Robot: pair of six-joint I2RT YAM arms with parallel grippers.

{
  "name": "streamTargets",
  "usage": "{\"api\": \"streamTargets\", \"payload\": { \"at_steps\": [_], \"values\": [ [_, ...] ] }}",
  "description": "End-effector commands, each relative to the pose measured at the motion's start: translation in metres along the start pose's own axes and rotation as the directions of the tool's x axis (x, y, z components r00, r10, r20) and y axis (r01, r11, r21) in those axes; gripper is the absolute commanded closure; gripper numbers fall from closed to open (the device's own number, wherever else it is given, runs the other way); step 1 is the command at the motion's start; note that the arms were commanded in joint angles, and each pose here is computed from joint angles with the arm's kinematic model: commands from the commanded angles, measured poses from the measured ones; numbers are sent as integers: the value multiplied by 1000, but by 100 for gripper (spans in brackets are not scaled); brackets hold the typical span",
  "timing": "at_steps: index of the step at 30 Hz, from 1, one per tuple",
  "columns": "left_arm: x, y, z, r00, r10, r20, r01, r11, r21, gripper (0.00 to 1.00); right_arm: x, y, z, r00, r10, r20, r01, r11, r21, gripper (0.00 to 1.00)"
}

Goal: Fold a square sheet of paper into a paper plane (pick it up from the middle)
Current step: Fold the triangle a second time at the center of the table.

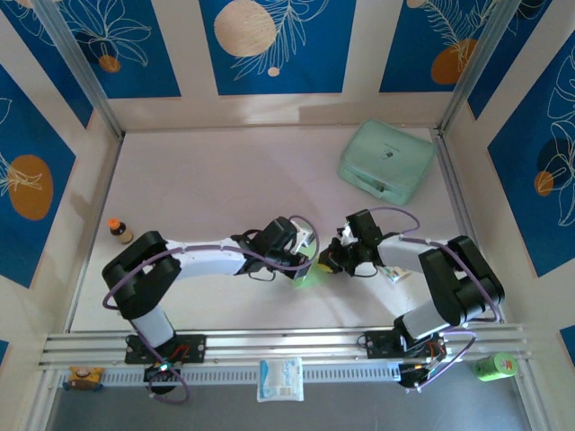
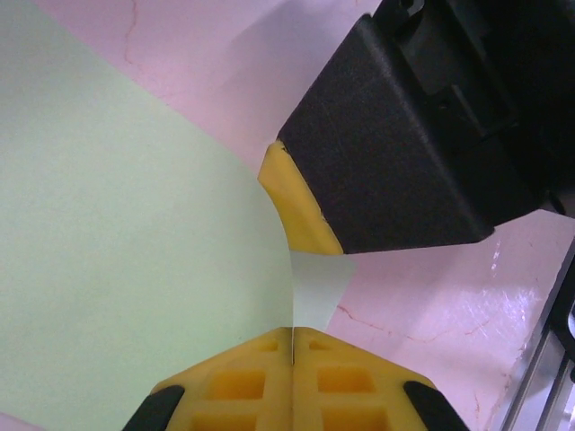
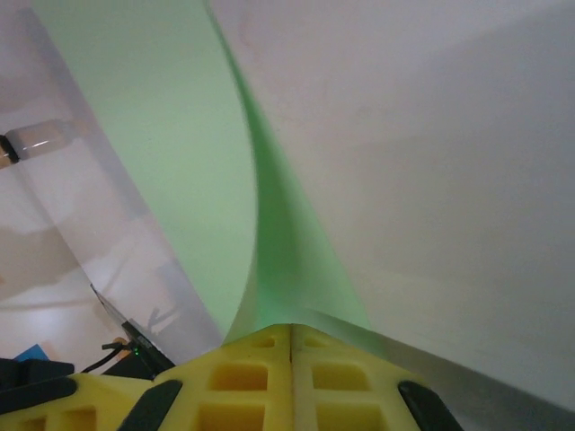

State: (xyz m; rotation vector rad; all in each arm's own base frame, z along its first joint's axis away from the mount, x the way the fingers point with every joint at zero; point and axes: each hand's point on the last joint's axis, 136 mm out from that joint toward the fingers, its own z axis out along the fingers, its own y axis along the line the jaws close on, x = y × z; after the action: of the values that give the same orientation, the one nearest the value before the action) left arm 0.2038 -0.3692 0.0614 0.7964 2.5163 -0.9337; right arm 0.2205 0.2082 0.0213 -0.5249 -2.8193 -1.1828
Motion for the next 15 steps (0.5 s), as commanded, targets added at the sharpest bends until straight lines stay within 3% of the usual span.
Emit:
{"api": "streamTargets", "payload": {
  "at_steps": [1, 7, 15],
  "values": [
    [0, 8, -4, 1000, -26, 9, 26, 999, -18, 100, 4, -15, 6, 999, 52, -17, -51, 998, 31, 100],
    [4, 17, -4, 998, -68, -4, 68, 998, 13, 100, 5, -28, 7, 998, 56, -12, -54, 992, 111, 100],
    [8, 35, 0, 996, -88, -30, 87, 996, -20, 99, 6, -27, 6, 999, 42, -12, -40, 992, 124, 100]
  ]
}}
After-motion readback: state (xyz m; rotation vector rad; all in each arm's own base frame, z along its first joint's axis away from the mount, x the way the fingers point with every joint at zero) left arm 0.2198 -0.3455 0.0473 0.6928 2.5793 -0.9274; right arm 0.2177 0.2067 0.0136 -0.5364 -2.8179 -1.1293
